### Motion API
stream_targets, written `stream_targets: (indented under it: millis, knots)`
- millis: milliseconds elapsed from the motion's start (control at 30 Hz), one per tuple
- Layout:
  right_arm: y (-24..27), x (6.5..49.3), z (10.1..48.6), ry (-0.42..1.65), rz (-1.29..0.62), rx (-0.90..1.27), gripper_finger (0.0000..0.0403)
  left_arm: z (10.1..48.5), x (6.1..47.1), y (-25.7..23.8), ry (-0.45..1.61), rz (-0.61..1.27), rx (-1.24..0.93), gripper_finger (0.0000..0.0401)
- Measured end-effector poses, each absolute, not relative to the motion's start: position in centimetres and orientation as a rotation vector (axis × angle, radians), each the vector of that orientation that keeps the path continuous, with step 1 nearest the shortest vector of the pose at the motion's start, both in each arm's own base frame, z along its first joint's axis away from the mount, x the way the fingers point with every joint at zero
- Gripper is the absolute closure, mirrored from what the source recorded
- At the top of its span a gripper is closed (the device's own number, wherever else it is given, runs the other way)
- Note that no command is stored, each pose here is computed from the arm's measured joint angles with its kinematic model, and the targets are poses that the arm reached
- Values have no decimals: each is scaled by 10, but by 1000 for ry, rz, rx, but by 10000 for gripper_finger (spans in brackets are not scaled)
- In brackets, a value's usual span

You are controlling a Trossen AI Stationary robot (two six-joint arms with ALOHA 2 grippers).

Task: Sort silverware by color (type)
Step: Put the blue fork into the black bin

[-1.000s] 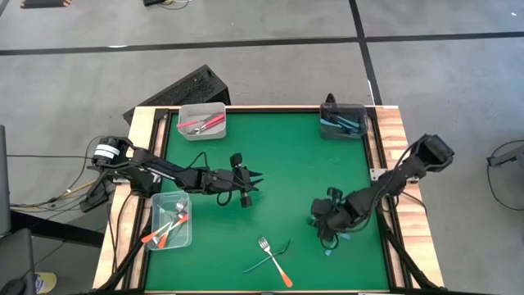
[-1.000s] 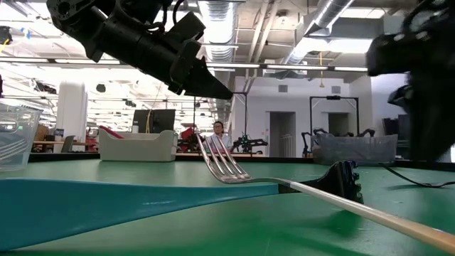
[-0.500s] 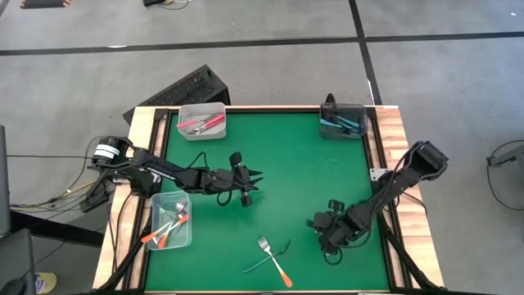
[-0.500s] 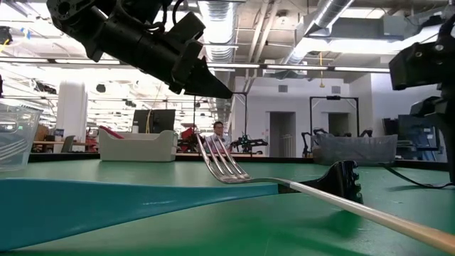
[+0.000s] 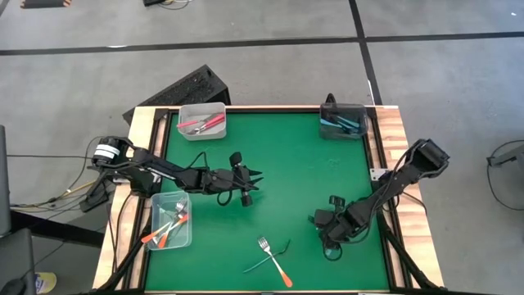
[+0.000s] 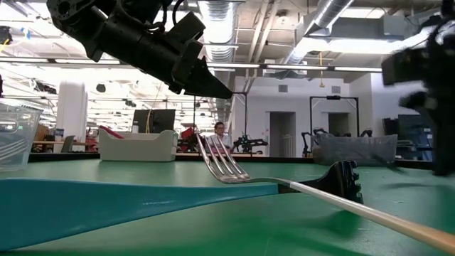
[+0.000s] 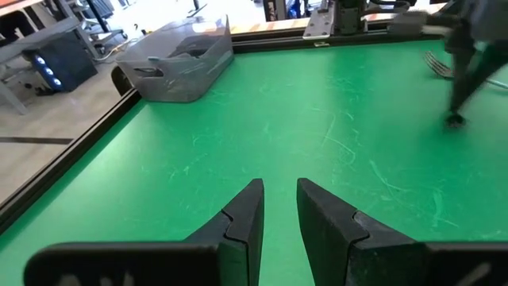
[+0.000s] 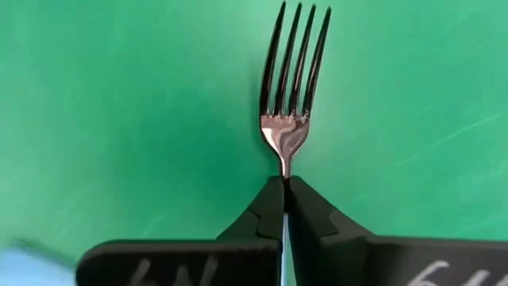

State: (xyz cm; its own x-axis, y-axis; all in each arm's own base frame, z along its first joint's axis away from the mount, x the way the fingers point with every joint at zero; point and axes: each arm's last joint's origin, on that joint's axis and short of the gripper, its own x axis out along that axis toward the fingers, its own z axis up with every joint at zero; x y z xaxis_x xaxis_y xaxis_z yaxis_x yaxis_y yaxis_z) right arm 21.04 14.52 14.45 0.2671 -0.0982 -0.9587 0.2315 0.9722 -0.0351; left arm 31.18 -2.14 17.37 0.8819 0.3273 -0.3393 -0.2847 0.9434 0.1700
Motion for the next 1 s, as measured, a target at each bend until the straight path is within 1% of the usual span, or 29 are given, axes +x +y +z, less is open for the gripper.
stream_targets:
  millis: [300, 467, 600, 767, 867, 1000]
  knots:
    - [134, 206, 171, 1136, -276, 90, 389, 174, 312, -22, 362, 321, 92, 334]
    - [129, 212, 186, 961, -312, 46, 389, 179, 314, -23, 309, 258, 66, 334]
    - [121, 219, 195, 790, -440, 2, 389, 184, 316, -24, 259, 245, 51, 334]
    - [110, 230, 191, 783, -487, -91, 388, 189, 317, -23, 201, 254, -14, 333]
    - [102, 238, 187, 786, -510, -148, 387, 190, 318, -19, 186, 262, -53, 320]
    - [91, 249, 188, 775, -520, -193, 387, 189, 318, -13, 183, 288, -90, 277]
